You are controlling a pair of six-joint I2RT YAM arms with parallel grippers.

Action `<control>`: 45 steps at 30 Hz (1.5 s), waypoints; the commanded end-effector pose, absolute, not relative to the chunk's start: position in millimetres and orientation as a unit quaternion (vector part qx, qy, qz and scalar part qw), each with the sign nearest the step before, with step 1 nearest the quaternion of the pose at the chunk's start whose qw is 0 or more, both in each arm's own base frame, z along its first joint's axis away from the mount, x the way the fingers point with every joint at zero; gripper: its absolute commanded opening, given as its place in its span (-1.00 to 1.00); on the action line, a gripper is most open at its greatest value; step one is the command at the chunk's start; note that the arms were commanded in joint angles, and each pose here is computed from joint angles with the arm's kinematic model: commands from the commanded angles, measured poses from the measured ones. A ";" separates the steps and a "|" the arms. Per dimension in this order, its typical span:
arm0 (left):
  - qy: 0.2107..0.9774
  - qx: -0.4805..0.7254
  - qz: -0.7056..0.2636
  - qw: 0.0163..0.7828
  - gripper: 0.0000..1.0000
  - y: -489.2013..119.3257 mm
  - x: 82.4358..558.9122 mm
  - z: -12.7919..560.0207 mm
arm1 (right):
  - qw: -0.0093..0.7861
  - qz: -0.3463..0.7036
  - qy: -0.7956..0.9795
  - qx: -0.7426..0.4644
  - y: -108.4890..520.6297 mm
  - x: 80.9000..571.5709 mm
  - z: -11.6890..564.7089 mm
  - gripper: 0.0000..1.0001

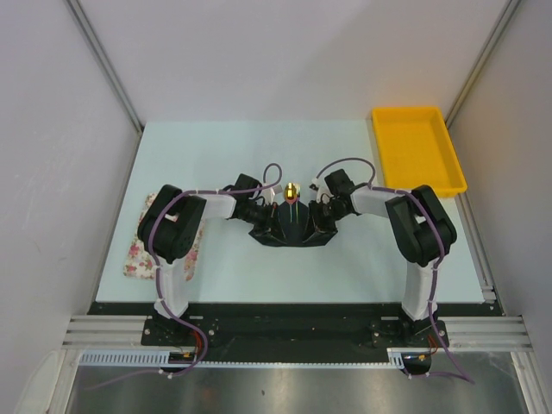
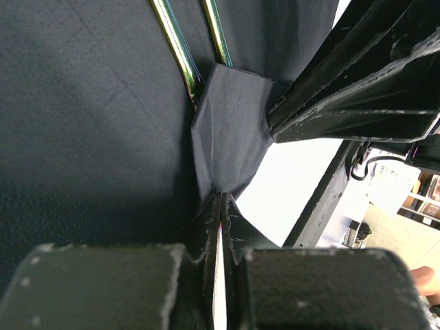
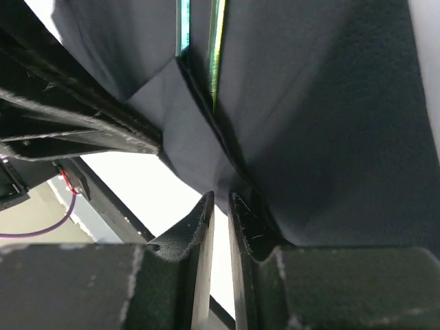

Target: Place the utensils on the paper napkin and roll it up

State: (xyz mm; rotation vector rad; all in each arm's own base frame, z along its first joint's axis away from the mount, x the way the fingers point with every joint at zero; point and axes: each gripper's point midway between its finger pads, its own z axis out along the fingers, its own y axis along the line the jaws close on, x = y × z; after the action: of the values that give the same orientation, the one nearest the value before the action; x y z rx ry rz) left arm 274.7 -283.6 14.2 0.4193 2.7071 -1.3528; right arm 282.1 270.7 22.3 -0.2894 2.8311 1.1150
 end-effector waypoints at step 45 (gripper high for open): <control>0.901 0.140 -0.407 0.054 -0.92 -271.2 282.7 -0.7 | 0.028 0.443 0.896 -0.001 239.2 304.3 45.5 0.37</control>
State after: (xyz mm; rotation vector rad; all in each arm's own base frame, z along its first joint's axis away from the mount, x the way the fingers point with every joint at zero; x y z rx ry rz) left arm 274.8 -282.8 14.2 0.4246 2.7092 -1.3483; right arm 302.1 224.1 38.0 0.0305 2.8263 1.2864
